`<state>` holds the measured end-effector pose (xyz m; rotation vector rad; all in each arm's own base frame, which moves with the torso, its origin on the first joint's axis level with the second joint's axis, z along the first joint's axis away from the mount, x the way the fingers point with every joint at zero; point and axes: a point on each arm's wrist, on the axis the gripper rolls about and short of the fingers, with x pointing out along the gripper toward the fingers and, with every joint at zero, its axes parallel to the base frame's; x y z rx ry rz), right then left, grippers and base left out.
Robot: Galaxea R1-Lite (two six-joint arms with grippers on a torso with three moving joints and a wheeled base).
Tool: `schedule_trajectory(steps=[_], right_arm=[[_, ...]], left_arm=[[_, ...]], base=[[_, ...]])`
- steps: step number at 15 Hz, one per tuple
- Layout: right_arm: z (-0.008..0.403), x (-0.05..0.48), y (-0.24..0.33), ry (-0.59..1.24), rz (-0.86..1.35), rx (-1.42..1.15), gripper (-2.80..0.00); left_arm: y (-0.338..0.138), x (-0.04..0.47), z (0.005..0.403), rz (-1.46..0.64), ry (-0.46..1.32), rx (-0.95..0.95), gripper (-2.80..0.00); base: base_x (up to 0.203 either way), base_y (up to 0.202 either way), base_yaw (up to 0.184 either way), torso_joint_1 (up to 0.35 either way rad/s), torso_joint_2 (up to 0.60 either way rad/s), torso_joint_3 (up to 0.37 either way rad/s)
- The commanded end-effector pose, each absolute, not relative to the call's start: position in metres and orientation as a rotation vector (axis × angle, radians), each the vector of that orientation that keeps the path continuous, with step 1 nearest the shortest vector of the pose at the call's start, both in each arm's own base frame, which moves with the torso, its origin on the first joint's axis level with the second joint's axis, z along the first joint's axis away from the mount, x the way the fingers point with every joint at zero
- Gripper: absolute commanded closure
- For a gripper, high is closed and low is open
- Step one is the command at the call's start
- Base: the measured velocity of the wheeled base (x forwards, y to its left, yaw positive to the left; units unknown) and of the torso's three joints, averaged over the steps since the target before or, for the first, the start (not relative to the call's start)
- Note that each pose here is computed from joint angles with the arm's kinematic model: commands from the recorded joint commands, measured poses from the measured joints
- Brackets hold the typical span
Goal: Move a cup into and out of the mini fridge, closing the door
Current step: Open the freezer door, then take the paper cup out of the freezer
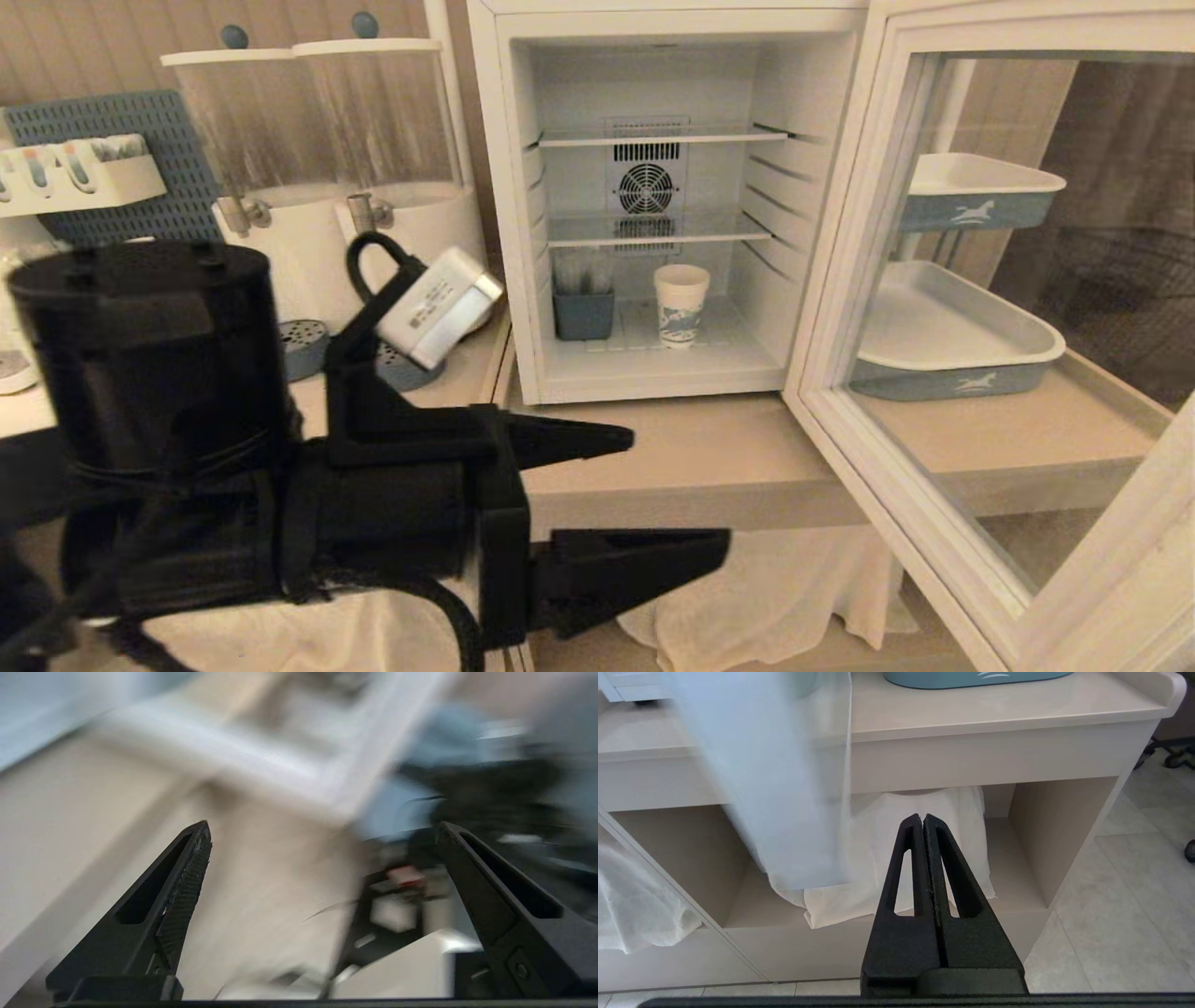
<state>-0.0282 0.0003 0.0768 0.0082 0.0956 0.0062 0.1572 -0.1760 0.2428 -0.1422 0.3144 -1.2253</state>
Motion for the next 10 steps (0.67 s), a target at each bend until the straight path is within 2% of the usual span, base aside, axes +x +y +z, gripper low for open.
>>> schedule_trajectory(steps=[1,6,9,10], right_arm=[[0.077,-0.028,0.0,0.098,0.007,0.008,0.0],[0.077,-0.028,0.0,0.098,0.007,0.007,0.0],[0.077,-0.028,0.0,0.098,0.007,0.005,0.0],[0.077,-0.028,0.0,0.098,0.007,0.005,0.0]], left_arm=[[-0.14,0.133,0.254,-0.975,0.4,-0.082,-2.8],[-0.05,0.059,0.284,-0.621,0.248,-0.094,-2.8],[-0.008,0.018,0.272,-0.416,0.214,-0.098,-2.8],[0.0,0.007,0.264,-0.334,0.198,-0.098,0.0]], base=[[0.0,0.0,0.0,0.0,0.0,0.0],[0.0,0.0,0.0,0.0,0.0,0.0],[0.0,0.0,0.0,0.0,0.0,0.0],[0.0,0.0,0.0,0.0,0.0,0.0]])
